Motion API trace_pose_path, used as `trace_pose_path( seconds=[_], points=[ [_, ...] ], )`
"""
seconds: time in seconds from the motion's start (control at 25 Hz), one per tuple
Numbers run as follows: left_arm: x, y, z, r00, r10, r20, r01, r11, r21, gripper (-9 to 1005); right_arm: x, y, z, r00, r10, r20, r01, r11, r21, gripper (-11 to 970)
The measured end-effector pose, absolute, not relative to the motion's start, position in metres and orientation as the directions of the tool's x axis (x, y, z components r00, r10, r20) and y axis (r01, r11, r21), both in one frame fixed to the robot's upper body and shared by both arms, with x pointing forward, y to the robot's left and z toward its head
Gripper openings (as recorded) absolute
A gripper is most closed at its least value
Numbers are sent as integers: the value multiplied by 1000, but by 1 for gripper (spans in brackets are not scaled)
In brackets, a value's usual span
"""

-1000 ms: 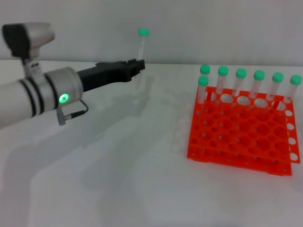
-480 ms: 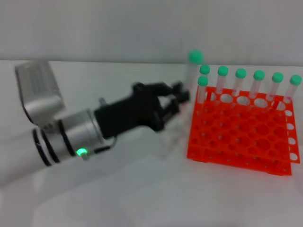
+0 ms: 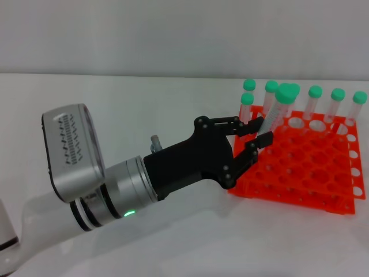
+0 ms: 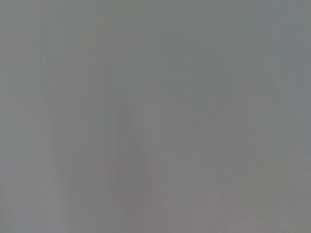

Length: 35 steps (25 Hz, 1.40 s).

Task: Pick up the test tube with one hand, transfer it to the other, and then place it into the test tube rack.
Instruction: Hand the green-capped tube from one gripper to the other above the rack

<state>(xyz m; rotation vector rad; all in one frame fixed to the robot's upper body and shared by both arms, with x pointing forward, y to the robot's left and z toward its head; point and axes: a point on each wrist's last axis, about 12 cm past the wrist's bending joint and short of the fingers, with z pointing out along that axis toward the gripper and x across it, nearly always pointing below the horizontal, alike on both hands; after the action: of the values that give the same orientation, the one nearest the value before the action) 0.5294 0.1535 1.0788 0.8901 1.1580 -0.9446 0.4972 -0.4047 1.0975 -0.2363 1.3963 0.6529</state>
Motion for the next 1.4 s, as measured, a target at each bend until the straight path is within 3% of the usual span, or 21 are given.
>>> trace_pose_path(
  seconds=[0.28, 0.56, 1.4],
  points=[
    [528, 152, 1079, 140, -175, -975, 916, 396, 61, 193, 493, -392, 1111, 28, 216, -976, -724, 677, 129, 835],
    [530, 153, 1077, 131, -173, -976, 909, 415, 49, 193, 517, -344, 1114, 6, 188, -982, -842, 531, 96, 835],
    [530, 151, 1072, 117, -130, -985, 906, 419, 52, 192, 538, -291, 1119, -11, 235, -972, -902, 418, 111, 835]
  ],
)
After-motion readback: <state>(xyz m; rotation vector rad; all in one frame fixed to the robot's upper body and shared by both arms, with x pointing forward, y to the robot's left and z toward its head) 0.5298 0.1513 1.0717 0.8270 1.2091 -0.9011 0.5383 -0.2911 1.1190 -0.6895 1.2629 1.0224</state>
